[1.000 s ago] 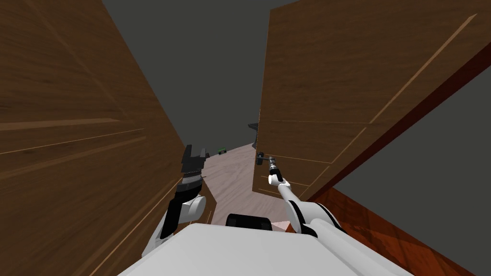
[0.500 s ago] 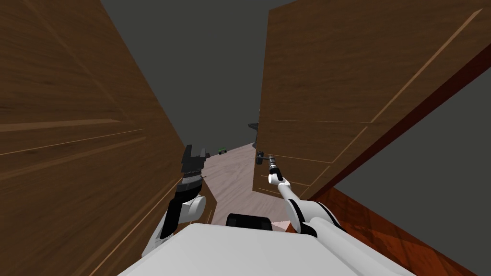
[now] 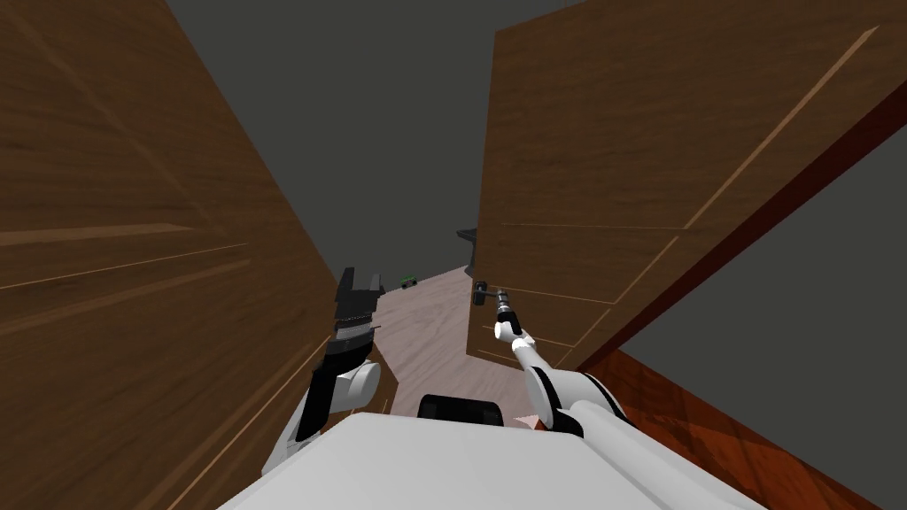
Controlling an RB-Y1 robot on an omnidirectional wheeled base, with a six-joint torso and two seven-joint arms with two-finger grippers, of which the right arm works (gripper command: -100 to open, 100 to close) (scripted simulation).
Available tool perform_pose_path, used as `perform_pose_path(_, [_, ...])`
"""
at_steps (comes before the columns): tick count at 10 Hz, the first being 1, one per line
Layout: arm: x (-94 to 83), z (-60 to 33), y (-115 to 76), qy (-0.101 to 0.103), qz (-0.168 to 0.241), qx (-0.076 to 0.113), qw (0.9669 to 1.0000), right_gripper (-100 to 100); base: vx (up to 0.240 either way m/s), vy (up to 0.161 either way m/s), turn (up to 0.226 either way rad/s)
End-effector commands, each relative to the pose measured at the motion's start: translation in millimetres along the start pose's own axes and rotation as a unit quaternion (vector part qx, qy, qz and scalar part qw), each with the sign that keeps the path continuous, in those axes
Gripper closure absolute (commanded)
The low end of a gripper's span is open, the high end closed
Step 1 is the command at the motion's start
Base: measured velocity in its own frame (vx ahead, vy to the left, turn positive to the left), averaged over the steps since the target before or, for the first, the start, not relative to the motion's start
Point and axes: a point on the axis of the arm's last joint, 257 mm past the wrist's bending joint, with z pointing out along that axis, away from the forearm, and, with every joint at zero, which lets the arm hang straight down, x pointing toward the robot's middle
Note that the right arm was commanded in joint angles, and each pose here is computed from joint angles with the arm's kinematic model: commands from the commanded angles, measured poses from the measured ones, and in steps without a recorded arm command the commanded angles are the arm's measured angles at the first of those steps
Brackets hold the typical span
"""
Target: Push the door open
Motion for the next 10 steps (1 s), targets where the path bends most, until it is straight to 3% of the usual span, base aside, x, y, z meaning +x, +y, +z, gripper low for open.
perform_pose_path(1, [-18.7, 3.9, 15.5, -0.018, -0.006, -0.019, 0.9996, 100, 0.142, -0.001, -0.081])
perform_pose_path(10, [-16.3, 0.1, 13.6, -0.063, -0.001, -0.015, 0.9979, 100, 0.139, 0.029, -0.070])
